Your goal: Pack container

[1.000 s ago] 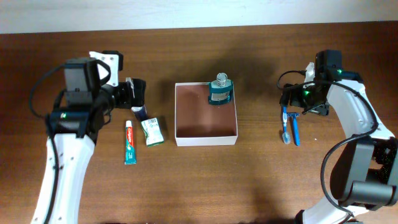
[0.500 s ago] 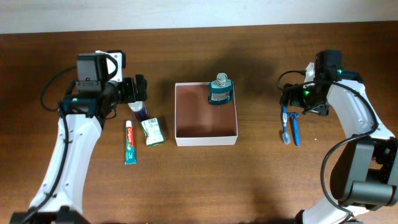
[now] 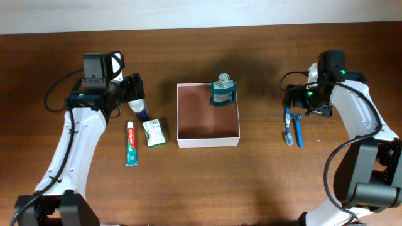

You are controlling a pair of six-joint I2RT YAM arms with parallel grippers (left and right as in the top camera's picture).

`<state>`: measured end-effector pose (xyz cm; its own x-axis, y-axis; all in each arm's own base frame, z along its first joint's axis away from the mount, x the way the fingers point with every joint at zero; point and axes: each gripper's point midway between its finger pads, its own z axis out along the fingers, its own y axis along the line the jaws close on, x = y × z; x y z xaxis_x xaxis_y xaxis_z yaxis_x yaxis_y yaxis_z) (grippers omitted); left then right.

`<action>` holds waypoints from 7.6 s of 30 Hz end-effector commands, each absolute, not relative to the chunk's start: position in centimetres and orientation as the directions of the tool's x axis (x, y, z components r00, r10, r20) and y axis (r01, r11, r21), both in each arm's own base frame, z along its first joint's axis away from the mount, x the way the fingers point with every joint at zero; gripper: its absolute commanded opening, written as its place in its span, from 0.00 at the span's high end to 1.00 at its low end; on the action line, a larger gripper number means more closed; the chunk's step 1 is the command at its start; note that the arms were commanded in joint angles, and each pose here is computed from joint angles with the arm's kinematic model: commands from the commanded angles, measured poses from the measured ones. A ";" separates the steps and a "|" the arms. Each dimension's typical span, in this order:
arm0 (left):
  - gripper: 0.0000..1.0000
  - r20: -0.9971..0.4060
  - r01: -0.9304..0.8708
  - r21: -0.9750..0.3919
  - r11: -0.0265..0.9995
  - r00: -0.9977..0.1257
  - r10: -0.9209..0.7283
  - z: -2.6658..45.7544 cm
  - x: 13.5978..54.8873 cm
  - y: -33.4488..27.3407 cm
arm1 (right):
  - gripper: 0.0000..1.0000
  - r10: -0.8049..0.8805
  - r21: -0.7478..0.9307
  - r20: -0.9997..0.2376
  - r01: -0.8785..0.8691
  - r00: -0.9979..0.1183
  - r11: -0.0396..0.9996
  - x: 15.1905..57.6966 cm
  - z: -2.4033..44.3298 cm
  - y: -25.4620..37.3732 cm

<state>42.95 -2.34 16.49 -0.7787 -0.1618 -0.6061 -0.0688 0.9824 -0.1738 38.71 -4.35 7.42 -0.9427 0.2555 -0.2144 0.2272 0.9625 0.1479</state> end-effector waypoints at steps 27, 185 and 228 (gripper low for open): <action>0.28 -0.593 -0.068 -0.154 0.986 -0.792 -0.147 15.6 43.4 -2.1 | 0.01 0.247 0.143 -0.248 0.217 -0.937 0.966 39.1 8.6 -4.5; 0.75 -0.807 0.865 0.313 0.393 0.024 0.590 21.0 42.4 -23.4 | 0.01 0.247 0.143 -0.248 0.217 -0.937 0.966 39.1 8.6 -4.6; 0.99 -0.868 0.521 -0.012 0.853 -0.429 0.250 19.9 47.8 -20.3 | 0.01 0.247 0.143 -0.248 0.217 -0.937 0.966 39.1 8.6 -4.6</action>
